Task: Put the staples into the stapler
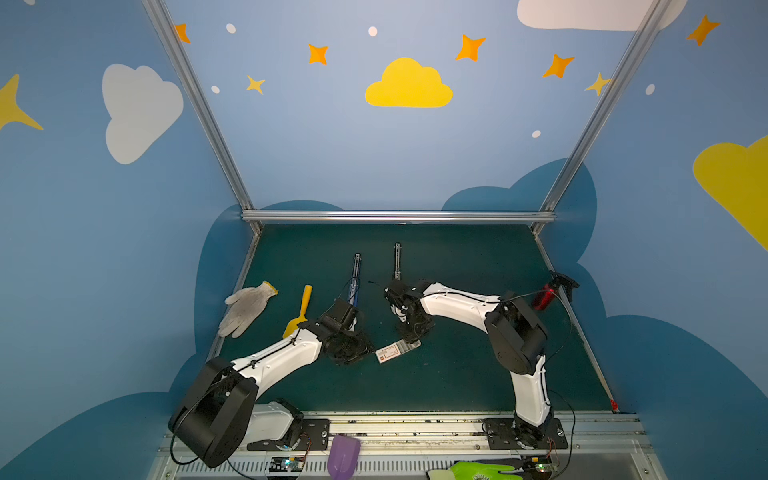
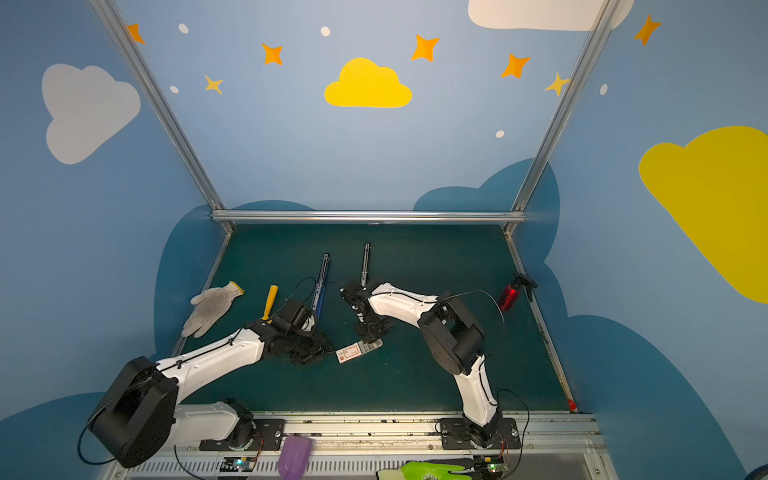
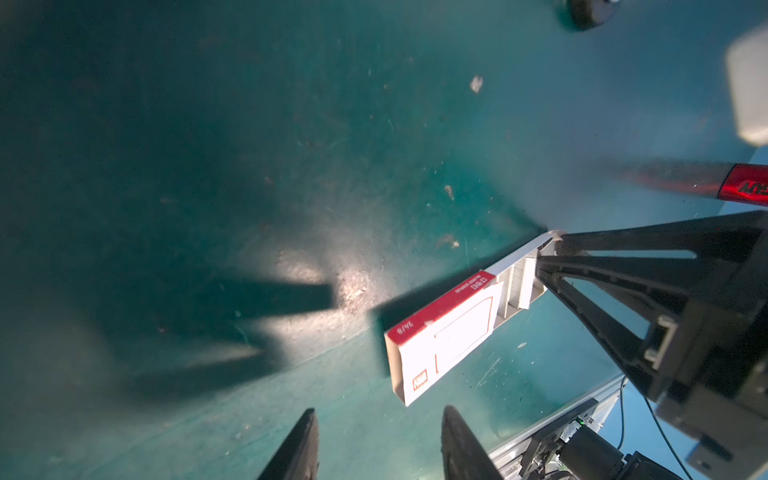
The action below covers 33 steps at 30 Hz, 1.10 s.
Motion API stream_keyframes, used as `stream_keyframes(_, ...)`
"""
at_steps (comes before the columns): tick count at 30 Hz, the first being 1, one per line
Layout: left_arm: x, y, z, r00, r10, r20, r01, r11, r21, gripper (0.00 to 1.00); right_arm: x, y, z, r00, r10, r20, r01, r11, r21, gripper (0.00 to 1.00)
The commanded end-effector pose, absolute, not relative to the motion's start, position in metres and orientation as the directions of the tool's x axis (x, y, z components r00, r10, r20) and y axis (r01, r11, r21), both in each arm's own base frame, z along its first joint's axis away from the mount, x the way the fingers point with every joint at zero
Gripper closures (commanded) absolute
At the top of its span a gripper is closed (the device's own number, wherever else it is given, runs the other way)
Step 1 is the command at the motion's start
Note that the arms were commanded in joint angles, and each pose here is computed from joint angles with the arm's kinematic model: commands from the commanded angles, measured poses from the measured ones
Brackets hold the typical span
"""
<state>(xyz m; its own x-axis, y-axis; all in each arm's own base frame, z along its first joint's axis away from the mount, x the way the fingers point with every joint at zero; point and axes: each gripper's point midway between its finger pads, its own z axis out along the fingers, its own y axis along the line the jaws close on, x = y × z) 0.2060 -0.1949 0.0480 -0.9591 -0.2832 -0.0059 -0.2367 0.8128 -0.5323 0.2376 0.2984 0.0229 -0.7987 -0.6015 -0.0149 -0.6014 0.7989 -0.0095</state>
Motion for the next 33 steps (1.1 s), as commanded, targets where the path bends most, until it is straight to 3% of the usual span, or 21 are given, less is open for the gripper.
stream_keyframes(1, 0.205, -0.193, 0.047, -0.958, -0.288, -0.011, -0.239, 0.814, -0.529, 0.52, 0.238, 0.296, 0.019, -0.804, -0.594, 0.006, -0.594, 0.803, -0.051, 0.78)
stream_keyframes(6, 0.204, -0.193, 0.046, -0.958, -0.288, -0.01, -0.239, 0.814, -0.529, 0.52, 0.236, 0.298, 0.017, -0.8, -0.599, 0.01, -0.599, 0.799, -0.051, 0.76)
stream_keyframes(12, 0.204, -0.193, 0.047, -0.957, -0.288, -0.013, -0.238, 0.814, -0.529, 0.52, 0.235, 0.299, 0.019, -0.798, -0.602, 0.011, -0.602, 0.797, -0.052, 0.83)
stream_keyframes(22, 0.206, -0.194, 0.049, -0.958, -0.285, -0.017, -0.233, 0.815, -0.531, 0.52, 0.238, 0.293, 0.063, -0.81, -0.581, -0.074, -0.58, 0.814, -0.039, 0.83)
stream_keyframes(33, 0.214, -0.198, 0.057, -0.96, -0.278, -0.035, -0.216, 0.815, -0.537, 0.52, 0.226, 0.298, 0.07, -0.811, -0.581, -0.064, -0.584, 0.804, 0.112, 0.82)
